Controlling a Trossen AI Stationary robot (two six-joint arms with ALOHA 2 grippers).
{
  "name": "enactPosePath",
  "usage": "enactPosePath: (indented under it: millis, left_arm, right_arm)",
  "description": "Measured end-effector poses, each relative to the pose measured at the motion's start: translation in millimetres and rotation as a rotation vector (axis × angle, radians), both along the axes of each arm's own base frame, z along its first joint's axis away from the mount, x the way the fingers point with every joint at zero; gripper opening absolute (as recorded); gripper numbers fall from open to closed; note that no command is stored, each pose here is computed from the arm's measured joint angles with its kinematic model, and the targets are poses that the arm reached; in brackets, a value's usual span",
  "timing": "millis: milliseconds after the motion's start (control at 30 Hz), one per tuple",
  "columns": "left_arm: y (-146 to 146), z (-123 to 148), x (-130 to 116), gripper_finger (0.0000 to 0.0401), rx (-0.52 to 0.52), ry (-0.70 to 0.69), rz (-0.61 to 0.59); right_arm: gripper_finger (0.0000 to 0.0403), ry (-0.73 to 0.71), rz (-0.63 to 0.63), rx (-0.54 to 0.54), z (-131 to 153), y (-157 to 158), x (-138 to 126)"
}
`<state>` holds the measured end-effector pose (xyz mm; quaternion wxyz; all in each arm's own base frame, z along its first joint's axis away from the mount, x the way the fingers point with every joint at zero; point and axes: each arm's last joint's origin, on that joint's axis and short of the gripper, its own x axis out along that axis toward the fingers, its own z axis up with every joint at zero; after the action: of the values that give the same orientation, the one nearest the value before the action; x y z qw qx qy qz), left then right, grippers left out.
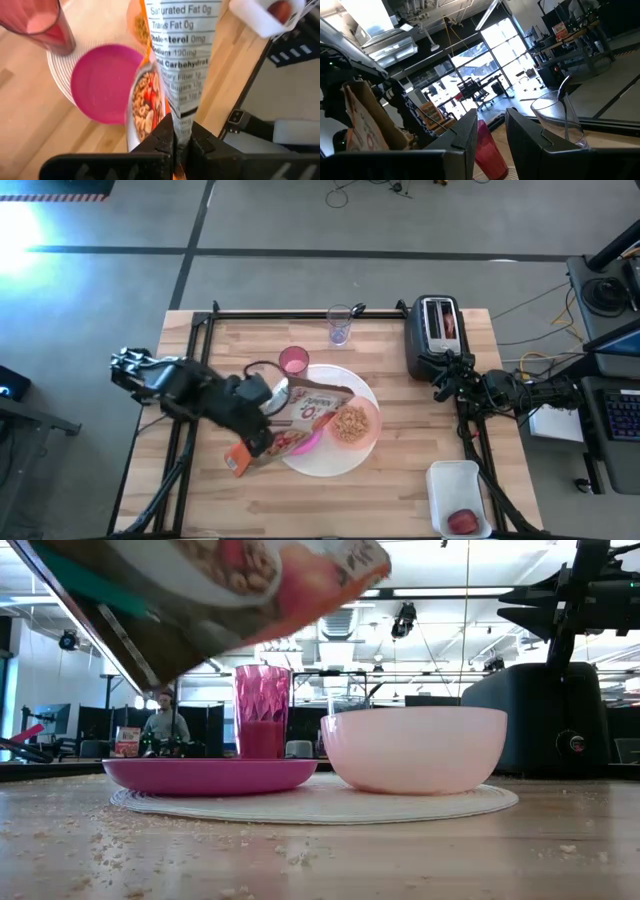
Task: Arrange a breakfast setting
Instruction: Pour the cereal into the orange bowl
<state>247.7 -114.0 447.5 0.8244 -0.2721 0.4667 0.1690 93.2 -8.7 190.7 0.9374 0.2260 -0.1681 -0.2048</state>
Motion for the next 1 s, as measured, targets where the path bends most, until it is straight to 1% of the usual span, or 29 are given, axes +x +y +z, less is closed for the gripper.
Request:
enactPosePath:
  millis: [233, 333, 433, 633, 800, 1000]
  left_arm:
    - [-13, 14, -31, 0.0, 0.08, -0.13, 0.02]
    - [-14, 14, -38, 0.0, 0.108, -0.148, 0.019]
    - [-10, 6, -45, 0.0, 0.146, -0.141, 0.041]
    - [6, -17, -67, 0.0, 0.18, -0.093, 0.092]
    - [23, -34, -90, 0.0, 0.237, -0.109, 0.156]
    - [42, -47, -114, 0.0, 0.297, -0.144, 0.192]
  right_arm:
    - [0.0091, 0.0, 0.0, 0.0, 0, 0, 0]
    - [0.0091, 0.0, 0.0, 0.0, 0, 0, 0]
    - [0.0091, 0.0, 0.0, 0.0, 0, 0, 0]
    - [0.0091, 0.0, 0.0, 0.0, 0, 0, 0]
    - [0.0091, 0.0, 0.0, 0.0, 0, 0, 0]
    - [0.0091, 0.0, 0.0, 0.0, 0, 0, 0]
